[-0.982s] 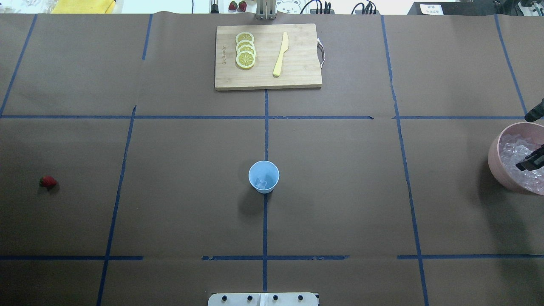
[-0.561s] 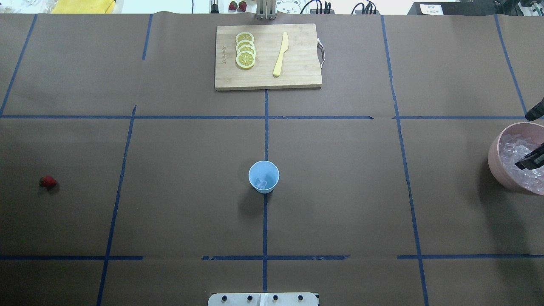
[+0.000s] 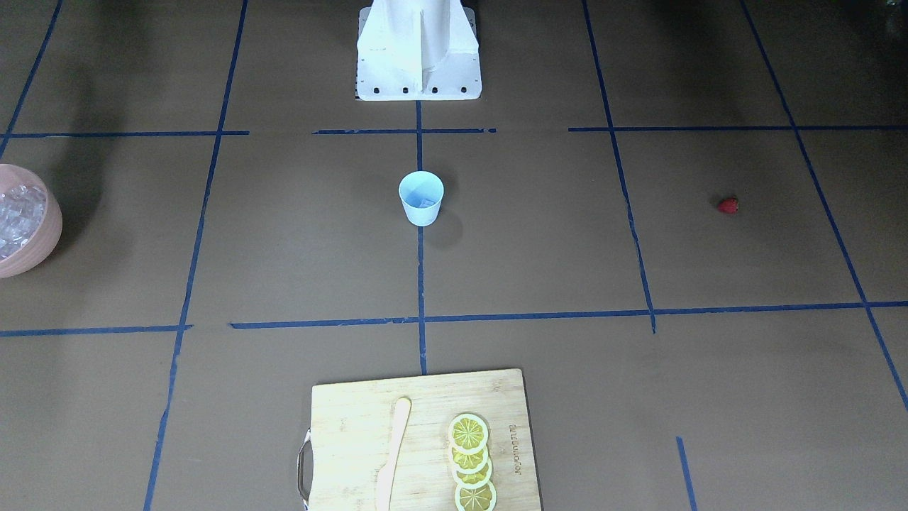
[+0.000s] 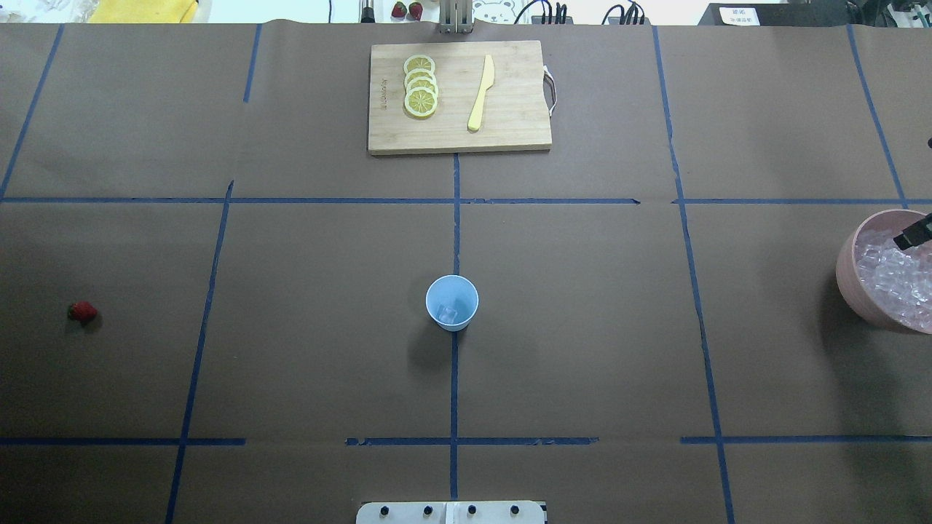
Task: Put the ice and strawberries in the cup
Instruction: 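Lift the ice cube and carry it over the blue cup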
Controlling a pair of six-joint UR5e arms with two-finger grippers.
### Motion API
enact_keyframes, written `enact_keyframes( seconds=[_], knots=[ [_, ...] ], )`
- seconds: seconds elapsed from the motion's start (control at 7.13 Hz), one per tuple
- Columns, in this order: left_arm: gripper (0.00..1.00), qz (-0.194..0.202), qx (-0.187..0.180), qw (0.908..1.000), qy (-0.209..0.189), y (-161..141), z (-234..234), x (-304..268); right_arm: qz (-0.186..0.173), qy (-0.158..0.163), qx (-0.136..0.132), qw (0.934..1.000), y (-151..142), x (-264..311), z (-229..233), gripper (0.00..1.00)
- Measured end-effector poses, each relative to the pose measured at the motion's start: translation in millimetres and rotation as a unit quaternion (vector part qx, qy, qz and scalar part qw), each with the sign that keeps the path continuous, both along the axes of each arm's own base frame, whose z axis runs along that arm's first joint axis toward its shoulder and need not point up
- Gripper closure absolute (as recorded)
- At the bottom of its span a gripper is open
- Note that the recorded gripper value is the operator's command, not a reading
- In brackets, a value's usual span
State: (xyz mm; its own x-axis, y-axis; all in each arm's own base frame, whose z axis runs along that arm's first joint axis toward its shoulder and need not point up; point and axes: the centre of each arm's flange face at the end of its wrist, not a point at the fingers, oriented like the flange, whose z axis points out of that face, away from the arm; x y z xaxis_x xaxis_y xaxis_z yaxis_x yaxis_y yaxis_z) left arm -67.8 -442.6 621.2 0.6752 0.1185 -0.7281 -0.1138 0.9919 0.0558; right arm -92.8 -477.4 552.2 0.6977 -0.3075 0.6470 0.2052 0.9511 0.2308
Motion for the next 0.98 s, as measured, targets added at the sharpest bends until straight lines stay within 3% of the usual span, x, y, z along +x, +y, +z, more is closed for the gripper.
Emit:
enact_keyframes(
  seconds=[0.28, 0.56, 0.7, 0.98],
  knots=[
    [0.0, 0.0, 0.0, 1.0, 0.0, 0, 0, 0, 0.081, -0.028, -0.038, 0.9956, -33, -18, -56, 0.98],
    [0.0, 0.0, 0.0, 1.0, 0.0, 0, 0, 0, 0.113, -0.047, -0.064, 0.9904, -50, -100, -123, 0.98],
    [0.0, 0.0, 0.0, 1.0, 0.0, 0, 0, 0, 0.126, -0.052, -0.074, 0.988, -48, -161, -162, 0.98],
    [0.0, 0.0, 0.001, 1.0, 0.0, 0, -1, 0, 0.151, -0.07, -0.093, 0.9817, -13, -291, -250, 0.98]
  ],
)
